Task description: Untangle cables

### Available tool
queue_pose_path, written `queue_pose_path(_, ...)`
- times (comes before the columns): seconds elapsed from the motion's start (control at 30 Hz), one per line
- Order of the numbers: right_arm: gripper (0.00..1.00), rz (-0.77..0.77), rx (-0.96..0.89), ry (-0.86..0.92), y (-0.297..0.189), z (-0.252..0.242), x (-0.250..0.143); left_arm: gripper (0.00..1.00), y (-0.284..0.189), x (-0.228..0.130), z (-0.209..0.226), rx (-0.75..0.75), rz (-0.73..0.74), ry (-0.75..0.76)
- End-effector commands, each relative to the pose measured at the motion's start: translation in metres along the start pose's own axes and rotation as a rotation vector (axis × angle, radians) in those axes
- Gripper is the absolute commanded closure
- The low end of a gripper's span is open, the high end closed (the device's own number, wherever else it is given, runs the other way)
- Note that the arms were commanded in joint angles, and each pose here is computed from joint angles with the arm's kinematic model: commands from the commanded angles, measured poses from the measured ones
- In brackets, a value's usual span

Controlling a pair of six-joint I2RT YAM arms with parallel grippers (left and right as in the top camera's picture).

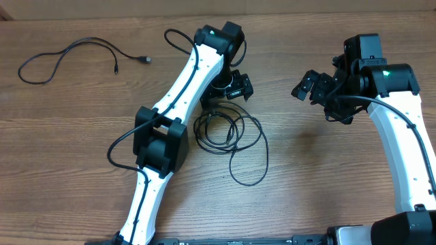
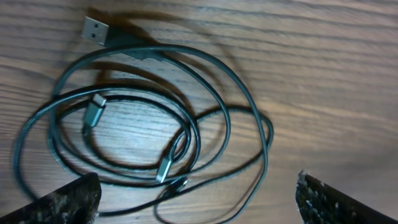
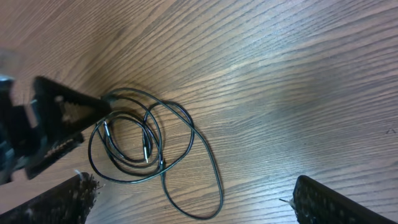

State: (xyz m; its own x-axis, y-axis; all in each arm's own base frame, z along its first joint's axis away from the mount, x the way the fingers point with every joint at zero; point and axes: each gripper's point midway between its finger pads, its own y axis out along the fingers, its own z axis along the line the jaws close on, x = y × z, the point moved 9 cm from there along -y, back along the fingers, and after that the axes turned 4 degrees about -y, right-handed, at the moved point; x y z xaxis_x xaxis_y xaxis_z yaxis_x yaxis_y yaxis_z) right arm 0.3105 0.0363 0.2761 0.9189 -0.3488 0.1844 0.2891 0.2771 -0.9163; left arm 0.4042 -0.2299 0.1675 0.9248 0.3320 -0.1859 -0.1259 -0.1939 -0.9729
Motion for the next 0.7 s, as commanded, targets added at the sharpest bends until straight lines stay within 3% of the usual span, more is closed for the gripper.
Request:
queue_pose_path(0.0, 0.0, -0.01, -0.008, 0.006, -0.001, -0.001, 0.002, 0.0, 0.027, 0.009, -0.005, 0.012, 0.015, -0.169)
queue_pose_path(0.17, 0.0, -0.01, -0.008, 0.006, -0.001, -0.001, 0.002, 0.01, 0.032, 0.025, -0.02, -0.081, -0.078, -0.149)
queue_pose_path(0.4, 0.0, -0.01, -0.008, 0.006, -0.001, -0.001, 0.002, 0.0, 0.049, 0.02, -0.016, 0.041, -0.18, -0.308)
queue_pose_path(0.43, 0.0, -0.01, -0.008, 0.006, -0.001, -0.001, 0.002, 0.02, 0.052, 0.021, -0.016, 0.045, -0.195, -0.312)
queue_pose_path(0.53, 0.0, -0.01, -0.008, 0.006, -0.001, -0.001, 0.002, 0.22, 0.059, 0.024, -0.018, 0.027, -0.205, -0.308)
queue_pose_path(0.67, 0.0, -0.01, -0.008, 0.006, -0.001, -0.001, 0.002, 0.33, 0.068, 0.026, -0.016, 0.028, -0.208, -0.308)
